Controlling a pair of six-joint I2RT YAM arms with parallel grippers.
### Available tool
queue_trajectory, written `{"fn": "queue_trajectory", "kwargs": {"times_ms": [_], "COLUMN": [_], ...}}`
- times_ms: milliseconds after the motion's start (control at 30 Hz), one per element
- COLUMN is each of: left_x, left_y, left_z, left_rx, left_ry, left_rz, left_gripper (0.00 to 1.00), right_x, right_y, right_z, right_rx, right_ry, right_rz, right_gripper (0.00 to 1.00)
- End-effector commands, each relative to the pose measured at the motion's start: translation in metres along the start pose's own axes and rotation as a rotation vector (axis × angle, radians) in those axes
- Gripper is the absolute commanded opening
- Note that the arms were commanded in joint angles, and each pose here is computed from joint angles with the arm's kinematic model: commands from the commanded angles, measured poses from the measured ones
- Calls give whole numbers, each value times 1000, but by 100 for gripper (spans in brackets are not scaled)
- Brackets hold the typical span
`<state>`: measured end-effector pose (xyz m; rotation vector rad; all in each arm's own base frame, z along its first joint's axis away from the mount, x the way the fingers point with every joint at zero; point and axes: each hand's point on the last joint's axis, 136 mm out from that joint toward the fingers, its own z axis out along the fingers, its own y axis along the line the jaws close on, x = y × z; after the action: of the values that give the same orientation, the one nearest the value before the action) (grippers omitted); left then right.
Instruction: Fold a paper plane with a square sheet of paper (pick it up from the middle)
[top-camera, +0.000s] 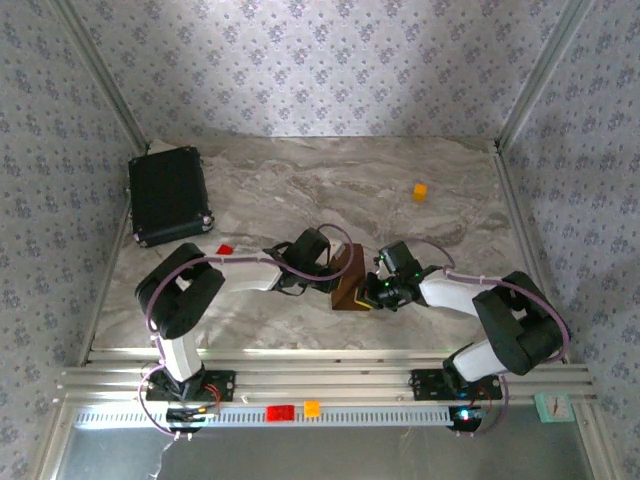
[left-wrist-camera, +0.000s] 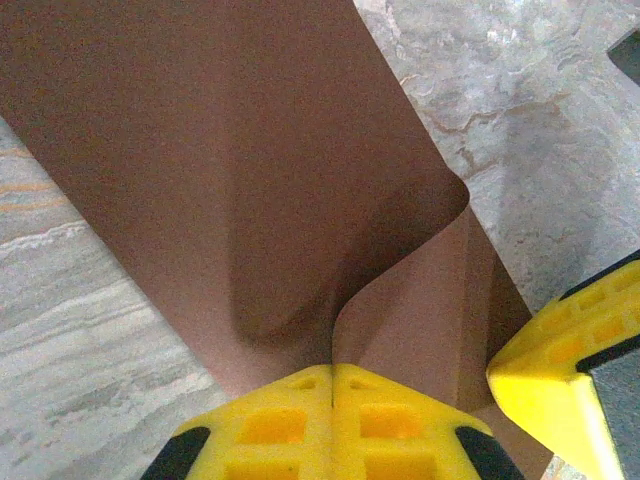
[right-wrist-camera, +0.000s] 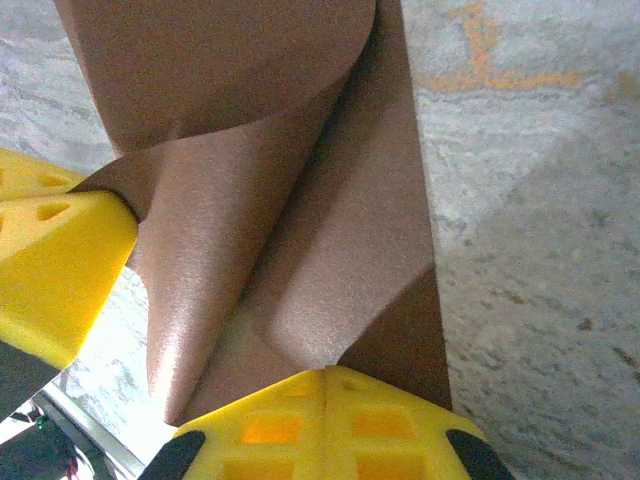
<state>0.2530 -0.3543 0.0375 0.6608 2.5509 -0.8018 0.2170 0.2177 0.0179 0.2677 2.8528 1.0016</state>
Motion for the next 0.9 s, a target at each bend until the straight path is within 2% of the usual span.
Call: {"fn": "queue_trajectory", "kwargs": {"times_ms": [0, 867], "left_x": [-9, 1], "left_y": [-1, 0], "left_z": [2, -3], "left_rx": [5, -5], "left_ry": [-9, 16], "left_rz": [22, -3], "left_gripper": [0, 0], "right_x": [10, 8], "right_y": [-24, -21], "right_z": [2, 1], "right_rx": [84, 84], "right_ry": [30, 30], "right_rz": [34, 30], "right_gripper": [3, 3]}}
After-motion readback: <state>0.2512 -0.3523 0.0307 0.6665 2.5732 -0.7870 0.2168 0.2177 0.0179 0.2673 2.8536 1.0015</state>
